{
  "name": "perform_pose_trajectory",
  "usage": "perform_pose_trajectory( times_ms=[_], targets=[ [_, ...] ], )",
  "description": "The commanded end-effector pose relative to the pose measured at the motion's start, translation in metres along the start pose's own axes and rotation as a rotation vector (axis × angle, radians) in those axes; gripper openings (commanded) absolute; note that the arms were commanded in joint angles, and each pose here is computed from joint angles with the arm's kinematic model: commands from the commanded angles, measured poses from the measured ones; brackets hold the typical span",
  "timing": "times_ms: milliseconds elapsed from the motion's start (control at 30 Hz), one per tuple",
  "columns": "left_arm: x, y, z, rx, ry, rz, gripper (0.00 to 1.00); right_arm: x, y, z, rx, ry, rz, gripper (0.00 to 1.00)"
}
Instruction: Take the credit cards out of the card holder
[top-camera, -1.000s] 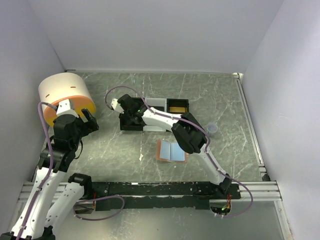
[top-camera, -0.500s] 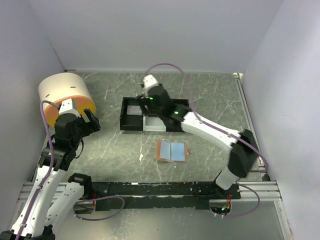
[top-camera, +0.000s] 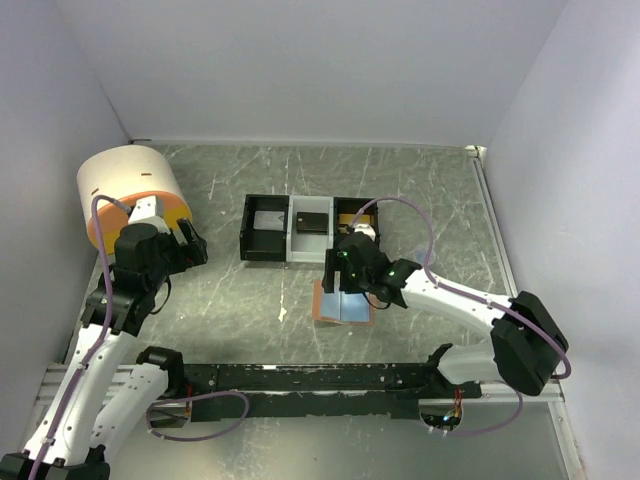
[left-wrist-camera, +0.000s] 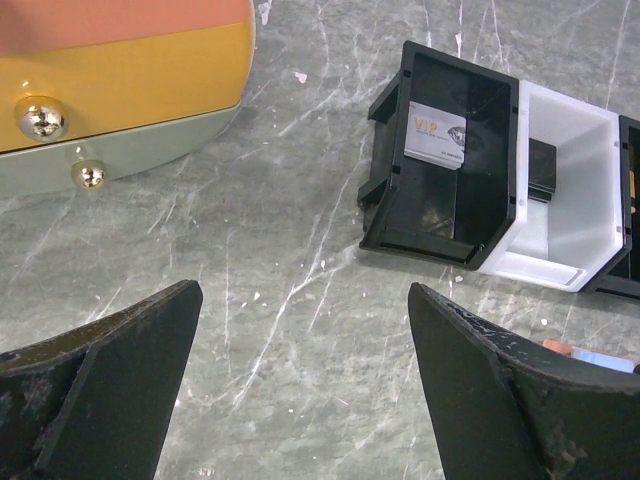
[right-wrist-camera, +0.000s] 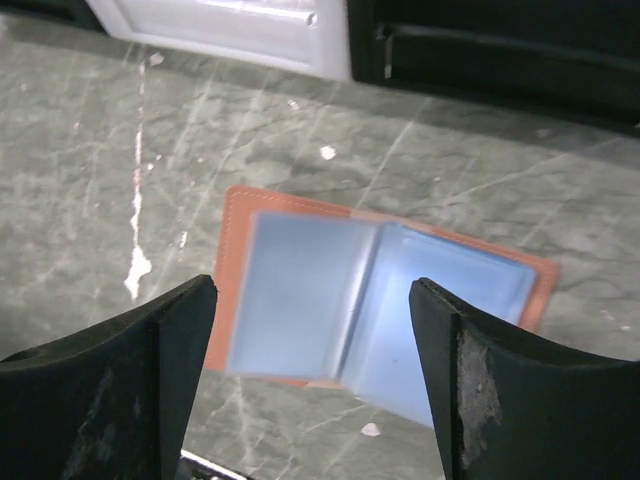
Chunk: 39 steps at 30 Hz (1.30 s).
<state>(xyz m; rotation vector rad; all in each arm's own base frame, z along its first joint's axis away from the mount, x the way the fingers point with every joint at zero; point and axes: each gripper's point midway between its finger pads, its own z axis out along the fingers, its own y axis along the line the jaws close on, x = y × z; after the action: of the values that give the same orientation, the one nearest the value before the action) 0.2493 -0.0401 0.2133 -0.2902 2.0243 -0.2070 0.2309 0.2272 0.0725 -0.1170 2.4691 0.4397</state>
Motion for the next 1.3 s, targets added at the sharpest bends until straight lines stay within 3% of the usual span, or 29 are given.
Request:
perform_pose_trajectory(
  times_ms=[0,200,400,600,833,933,1067,1267],
  targets=[
    [-0.002,-0.003,0.002,0.021,-0.011,0.008,0.96,0.011,0.016,0.006,-0.067,0.062,0.055,0.82],
    [-0.001,-0.002,0.003,0.014,-0.007,0.008,0.96,0.03,0.011,0.02,-0.048,0.124,0.017,0.83],
    [0.0,-0.001,0.004,0.012,-0.001,0.009,0.95,0.048,-0.007,0.035,0.089,0.14,-0.03,0.75],
    [0.002,-0.002,0.005,0.013,0.007,0.011,0.95,0.066,-0.011,0.045,0.13,0.183,-0.073,0.57],
    [0.003,-0.002,0.006,0.015,0.012,0.012,0.95,0.053,0.001,0.04,0.072,0.137,-0.071,0.45],
    [0.003,-0.002,0.006,0.015,0.013,0.012,0.95,0.047,0.008,0.037,0.049,0.132,-0.084,0.47],
    [0.003,-0.002,0.006,0.015,0.013,0.012,0.95,0.035,0.027,0.029,-0.024,0.119,-0.097,0.65],
    [0.004,-0.003,0.006,0.021,0.015,0.014,0.95,0.002,0.014,-0.004,0.062,0.022,-0.096,0.77]
  ],
)
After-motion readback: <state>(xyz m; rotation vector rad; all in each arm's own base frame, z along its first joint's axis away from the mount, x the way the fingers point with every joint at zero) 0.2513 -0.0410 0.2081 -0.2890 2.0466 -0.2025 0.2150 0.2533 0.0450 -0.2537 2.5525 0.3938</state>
